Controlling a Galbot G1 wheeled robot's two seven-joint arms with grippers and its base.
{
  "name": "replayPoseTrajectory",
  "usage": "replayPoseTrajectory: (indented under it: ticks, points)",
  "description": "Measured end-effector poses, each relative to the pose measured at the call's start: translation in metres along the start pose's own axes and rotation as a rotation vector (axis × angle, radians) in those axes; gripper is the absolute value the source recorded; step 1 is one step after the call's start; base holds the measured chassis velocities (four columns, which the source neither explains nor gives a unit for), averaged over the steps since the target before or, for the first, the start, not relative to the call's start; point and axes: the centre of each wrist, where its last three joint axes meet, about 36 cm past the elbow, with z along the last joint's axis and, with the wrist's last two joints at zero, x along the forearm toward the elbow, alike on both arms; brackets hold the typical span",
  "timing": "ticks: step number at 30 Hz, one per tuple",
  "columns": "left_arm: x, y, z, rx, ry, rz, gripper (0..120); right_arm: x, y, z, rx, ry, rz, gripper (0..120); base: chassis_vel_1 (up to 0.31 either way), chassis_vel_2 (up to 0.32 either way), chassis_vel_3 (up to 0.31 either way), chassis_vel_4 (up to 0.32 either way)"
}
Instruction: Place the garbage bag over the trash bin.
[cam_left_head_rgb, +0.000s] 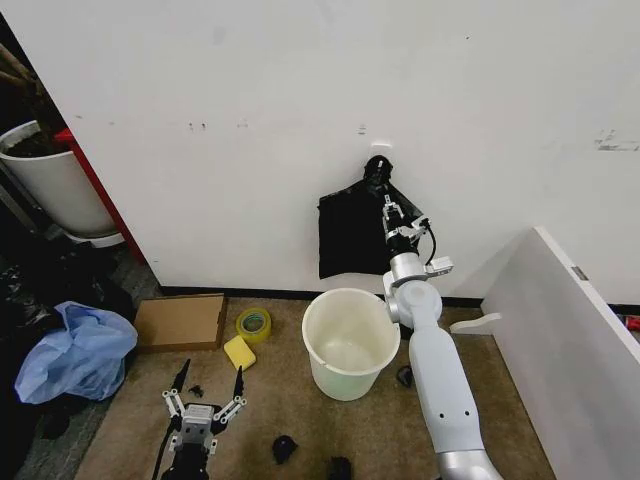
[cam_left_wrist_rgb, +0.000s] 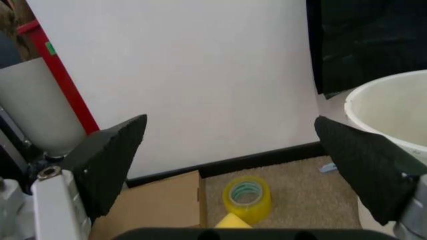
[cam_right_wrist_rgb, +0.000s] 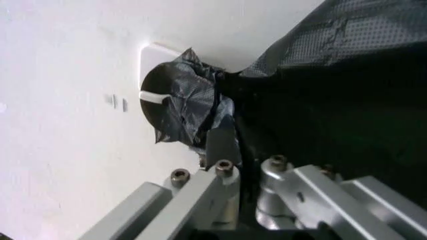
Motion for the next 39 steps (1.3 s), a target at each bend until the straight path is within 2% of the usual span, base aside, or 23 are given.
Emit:
replayPoseTrajectory:
  ticks: [9, 17, 25, 30, 39]
  points:
    - [-0.004, -0.002, 0.005, 0.007, -0.002, -0.003, 99, 0.009, 0.004, 0.007, 0.041, 0.015, -0.002, 0, 0.0, 0.0, 0.0, 0.0]
    - [-0.009, -0.005, 0.009, 0.015, -0.005, 0.001, 99, 0.073, 0.0, 0.02, 0.215, 0.109, 0.021, 0, 0.0, 0.0, 0.0, 0.0]
    - [-0.014, -0.008, 0.011, 0.019, -0.016, 0.004, 99, 0.13, 0.008, 0.026, 0.37, 0.195, 0.03, 0, 0.0, 0.0, 0.0, 0.0]
    - [-0.016, -0.008, 0.014, 0.018, -0.026, 0.003, 99, 0.18, 0.014, 0.028, 0.502, 0.251, 0.045, 0, 0.0, 0.0, 0.0, 0.0]
    - [-0.021, -0.009, 0.016, 0.016, -0.038, 0.008, 99, 0.241, 0.021, 0.025, 0.685, 0.34, 0.037, 0, 0.0, 0.0, 0.0, 0.0]
